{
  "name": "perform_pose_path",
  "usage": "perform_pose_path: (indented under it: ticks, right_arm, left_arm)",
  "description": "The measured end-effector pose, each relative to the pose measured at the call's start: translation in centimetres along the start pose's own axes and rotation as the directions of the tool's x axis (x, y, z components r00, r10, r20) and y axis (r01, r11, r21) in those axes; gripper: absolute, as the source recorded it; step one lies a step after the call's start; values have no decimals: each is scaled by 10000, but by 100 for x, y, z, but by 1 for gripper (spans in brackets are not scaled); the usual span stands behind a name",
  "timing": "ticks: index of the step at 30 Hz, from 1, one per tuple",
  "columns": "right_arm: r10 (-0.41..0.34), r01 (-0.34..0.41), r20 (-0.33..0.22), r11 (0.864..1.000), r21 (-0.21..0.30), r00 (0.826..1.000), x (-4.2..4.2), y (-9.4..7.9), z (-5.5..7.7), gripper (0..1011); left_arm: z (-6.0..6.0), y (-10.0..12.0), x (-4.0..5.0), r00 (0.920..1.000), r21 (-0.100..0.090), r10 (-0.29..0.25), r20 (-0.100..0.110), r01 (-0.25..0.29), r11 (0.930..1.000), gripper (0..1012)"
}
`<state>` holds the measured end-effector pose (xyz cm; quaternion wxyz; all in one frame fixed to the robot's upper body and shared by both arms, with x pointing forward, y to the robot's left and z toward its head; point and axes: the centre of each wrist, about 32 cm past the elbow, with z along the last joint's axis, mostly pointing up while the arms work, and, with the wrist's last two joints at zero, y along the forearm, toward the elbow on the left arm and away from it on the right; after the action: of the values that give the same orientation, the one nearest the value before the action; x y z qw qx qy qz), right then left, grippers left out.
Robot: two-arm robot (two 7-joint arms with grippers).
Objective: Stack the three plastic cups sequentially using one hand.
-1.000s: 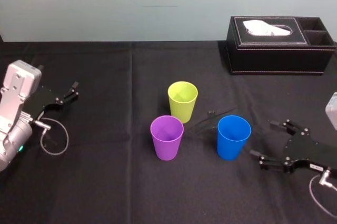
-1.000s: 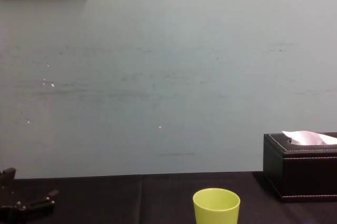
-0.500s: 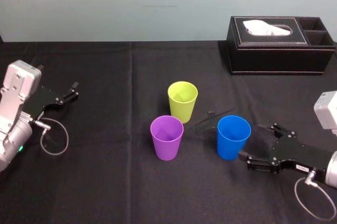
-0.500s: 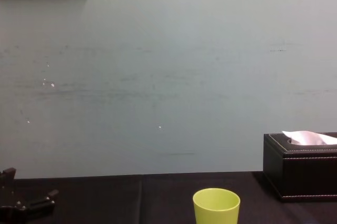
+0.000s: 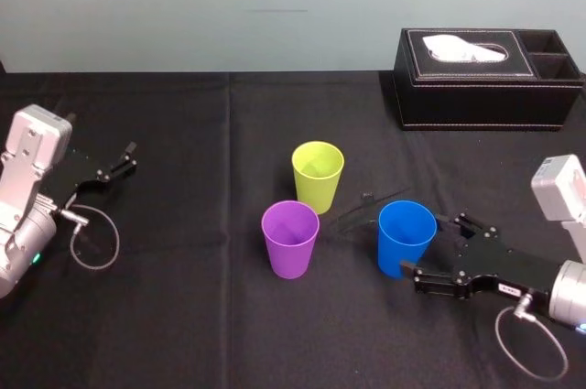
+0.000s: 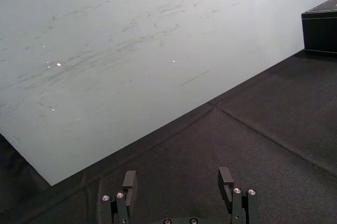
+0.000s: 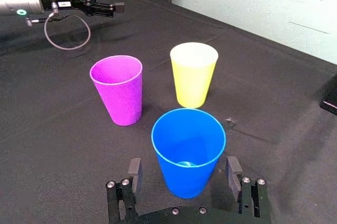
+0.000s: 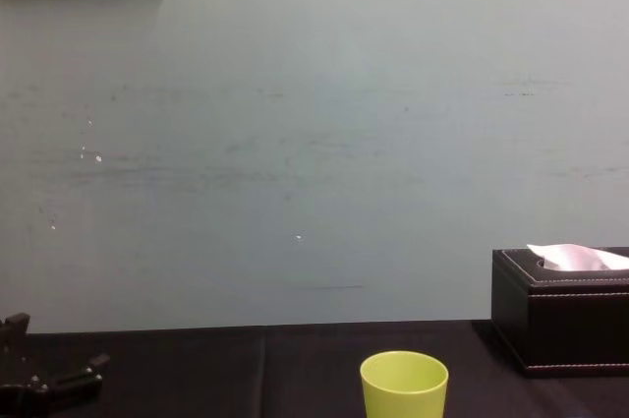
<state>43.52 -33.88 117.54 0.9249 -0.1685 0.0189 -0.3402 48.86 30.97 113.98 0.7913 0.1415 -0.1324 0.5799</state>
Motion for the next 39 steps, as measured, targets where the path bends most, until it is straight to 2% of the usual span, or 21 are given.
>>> perform_pose_path:
  ticks: [21,31,35,39]
  right_arm:
    - [-214,214,42,9997,152,9998,-23,216,3,1003]
    - [-222,221,44,9997,140,9997,-23,211,1,1003]
    - [-220,219,47,9997,140,9997,-24,209,1,947]
    - [-220,219,51,9997,143,9997,-24,207,2,838]
  left_arm:
    - [0,0,0,10000,0,0,1,0,10000,1012]
    - [0,0,0,10000,0,0,0,0,10000,1011]
    - [0,0,0,10000,0,0,1,0,10000,1011]
    - [0,0,0,10000,0,0,0,0,10000,1011]
